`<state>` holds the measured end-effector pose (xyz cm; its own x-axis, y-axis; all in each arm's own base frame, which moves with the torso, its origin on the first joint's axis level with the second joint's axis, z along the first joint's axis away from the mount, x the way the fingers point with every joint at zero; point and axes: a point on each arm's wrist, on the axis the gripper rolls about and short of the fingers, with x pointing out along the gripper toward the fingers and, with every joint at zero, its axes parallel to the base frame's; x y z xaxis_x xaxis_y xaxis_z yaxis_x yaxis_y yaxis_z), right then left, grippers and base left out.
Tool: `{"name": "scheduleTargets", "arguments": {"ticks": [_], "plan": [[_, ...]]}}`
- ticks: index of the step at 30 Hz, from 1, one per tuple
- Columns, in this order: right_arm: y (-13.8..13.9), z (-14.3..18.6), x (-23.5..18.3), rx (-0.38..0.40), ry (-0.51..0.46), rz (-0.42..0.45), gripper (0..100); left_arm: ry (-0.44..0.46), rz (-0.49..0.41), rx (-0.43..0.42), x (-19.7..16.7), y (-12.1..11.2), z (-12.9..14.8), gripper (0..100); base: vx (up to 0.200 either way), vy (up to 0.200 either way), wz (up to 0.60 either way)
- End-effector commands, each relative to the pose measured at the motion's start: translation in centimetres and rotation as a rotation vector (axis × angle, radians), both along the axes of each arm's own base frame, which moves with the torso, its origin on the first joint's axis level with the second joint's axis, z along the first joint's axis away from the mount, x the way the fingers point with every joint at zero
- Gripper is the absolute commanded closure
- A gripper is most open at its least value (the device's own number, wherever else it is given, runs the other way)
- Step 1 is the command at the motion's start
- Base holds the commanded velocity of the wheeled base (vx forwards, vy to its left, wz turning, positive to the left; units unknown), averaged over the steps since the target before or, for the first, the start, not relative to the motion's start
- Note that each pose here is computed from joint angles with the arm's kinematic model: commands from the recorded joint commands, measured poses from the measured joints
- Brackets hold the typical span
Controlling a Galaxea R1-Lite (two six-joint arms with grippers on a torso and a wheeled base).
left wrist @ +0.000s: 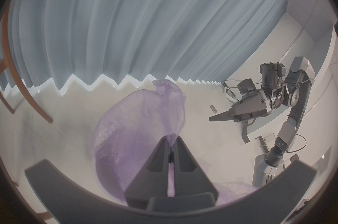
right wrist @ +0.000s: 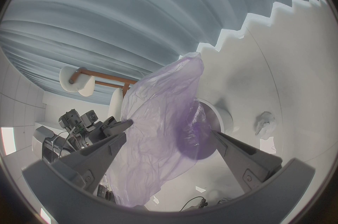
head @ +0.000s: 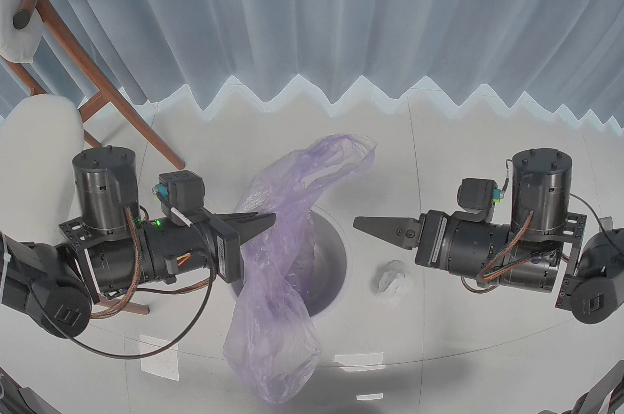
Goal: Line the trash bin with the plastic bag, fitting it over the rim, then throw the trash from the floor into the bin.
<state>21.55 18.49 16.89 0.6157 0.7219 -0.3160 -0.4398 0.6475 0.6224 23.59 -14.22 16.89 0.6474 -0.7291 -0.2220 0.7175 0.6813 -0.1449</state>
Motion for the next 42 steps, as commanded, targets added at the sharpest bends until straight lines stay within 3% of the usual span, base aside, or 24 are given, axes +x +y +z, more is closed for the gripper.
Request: {"name": "scheduleTargets", "arguments": {"ticks": [1,7,16,34,35,42], "plan": [[1.0,-1.3,1.1,-0.018,0.035,-0.010,0,0.022,-0.009,0.012,-0.3,0.0,-0.8,100,0.000,0.000,0.00],[1.4,-2.0,3.8,0.049,0.008,-0.109,0,0.041,-0.059,0.020,-1.3,-0.5,-1.4,100,0.000,0.000,0.00],[0.1,-2.5,7.1,0.059,-0.014,-0.223,0,0.040,-0.074,0.024,-1.9,-0.7,-1.4,100,0.000,0.000,0.00],[2.4,-5.5,6.8,0.069,-0.005,-0.168,0,0.030,-0.098,0.018,-2.4,-1.2,-1.3,100,0.000,0.000,0.00],[2.5,-5.6,6.9,0.074,-0.009,-0.168,100,0.028,-0.099,0.019,-2.4,-1.2,-1.3,100,0.000,0.000,0.00],[2.7,-6.2,7.0,0.117,-0.065,-0.164,100,0.041,-0.113,0.030,-2.8,-1.2,-1.8,100,0.000,0.000,0.00]]}}
